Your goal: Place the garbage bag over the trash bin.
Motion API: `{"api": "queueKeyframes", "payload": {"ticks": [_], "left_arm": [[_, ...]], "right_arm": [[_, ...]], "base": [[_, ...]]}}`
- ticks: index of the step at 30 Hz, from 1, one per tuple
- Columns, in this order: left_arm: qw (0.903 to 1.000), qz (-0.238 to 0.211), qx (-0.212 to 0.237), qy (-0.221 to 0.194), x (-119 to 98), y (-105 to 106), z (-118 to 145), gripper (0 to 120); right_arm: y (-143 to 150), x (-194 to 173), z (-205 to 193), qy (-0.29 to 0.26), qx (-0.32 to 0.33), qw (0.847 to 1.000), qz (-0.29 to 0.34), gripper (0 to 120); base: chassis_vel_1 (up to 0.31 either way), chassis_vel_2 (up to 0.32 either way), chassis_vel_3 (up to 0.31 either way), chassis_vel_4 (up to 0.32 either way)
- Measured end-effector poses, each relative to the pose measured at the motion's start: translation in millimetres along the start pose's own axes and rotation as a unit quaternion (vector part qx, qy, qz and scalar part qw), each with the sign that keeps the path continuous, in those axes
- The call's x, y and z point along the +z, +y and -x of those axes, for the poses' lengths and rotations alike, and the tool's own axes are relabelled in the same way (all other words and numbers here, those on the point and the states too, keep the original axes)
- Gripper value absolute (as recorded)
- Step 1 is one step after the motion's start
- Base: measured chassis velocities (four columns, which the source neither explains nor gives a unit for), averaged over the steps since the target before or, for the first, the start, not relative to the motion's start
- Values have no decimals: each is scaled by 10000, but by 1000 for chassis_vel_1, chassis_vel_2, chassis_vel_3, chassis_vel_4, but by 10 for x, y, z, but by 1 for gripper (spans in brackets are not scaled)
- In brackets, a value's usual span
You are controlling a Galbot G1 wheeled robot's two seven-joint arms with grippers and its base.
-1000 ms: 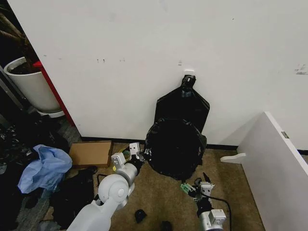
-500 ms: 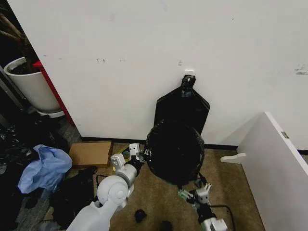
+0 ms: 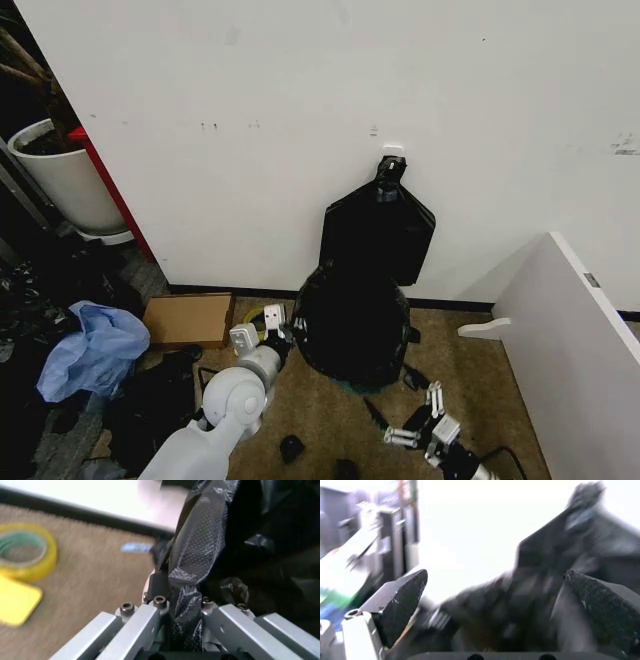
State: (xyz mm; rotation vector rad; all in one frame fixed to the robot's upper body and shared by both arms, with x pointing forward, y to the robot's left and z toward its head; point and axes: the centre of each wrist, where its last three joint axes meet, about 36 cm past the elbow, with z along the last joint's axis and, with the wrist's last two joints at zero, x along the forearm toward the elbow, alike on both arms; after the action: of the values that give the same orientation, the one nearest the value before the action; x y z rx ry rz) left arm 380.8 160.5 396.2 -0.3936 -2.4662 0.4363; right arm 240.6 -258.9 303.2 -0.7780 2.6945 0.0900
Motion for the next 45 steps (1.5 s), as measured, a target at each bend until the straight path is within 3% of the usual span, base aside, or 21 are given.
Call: {"api": "queueKeyframes", "payload": {"ticks": [1,7,14,19,26,32,34,38,39,40,41,42,43,44,45], "left_arm": [[10000,0,0,0,0,0,0,1],[9951,96,-266,951,13,-110,-7,1],[9912,50,-492,1229,34,-108,136,1],[9907,30,-521,1259,55,-89,152,1],[9932,28,-434,1083,48,-163,53,26],[9969,93,-318,712,-62,-255,-216,46],[9982,126,-311,495,-100,-279,-330,53],[9953,234,-348,-868,6,-232,-527,67],[9953,234,-348,-868,6,-232,-527,67],[9812,499,-293,-1840,152,-156,-554,76],[9674,761,-251,-2402,240,-99,-558,77],[9478,1040,-188,-3009,313,-11,-573,84],[9380,1160,-172,-3263,335,31,-586,88],[9174,1393,-162,-3725,378,121,-627,90],[9078,1487,-157,-3918,419,167,-663,94]], "right_arm": [[0,0,0,0,0,10000,0,100],[72,-91,487,-146,965,9941,-464,100],[95,-98,553,6,1250,9903,-612,100],[65,-69,554,55,1267,9899,-628,100],[21,-48,568,121,1329,9891,-617,100],[-15,-33,606,151,1444,9875,-616,100],[-20,-34,622,169,1539,9861,-606,100],[-40,-109,699,175,1861,9805,-611,100],[-40,-109,699,175,1861,9805,-611,100],[-66,-181,749,128,2063,9755,-750,100],[-77,-217,766,110,2138,9729,-871,100],[-79,-261,766,147,2250,9688,-1034,100],[-68,-283,758,208,2330,9657,-1130,100],[-36,-313,741,346,2479,9598,-1268,100],[-7,-332,721,465,2583,9556,-1336,100]], "base": [[0,0,0,0],[0,0,0,0],[0,0,0,0],[0,0,0,0],[0,0,0,0],[0,0,0,0],[0,0,0,0],[0,0,0,0],[0,0,0,0],[0,0,0,0],[0,0,0,0],[0,0,0,0],[0,0,0,0],[0,0,0,0],[0,0,0,0]]}}
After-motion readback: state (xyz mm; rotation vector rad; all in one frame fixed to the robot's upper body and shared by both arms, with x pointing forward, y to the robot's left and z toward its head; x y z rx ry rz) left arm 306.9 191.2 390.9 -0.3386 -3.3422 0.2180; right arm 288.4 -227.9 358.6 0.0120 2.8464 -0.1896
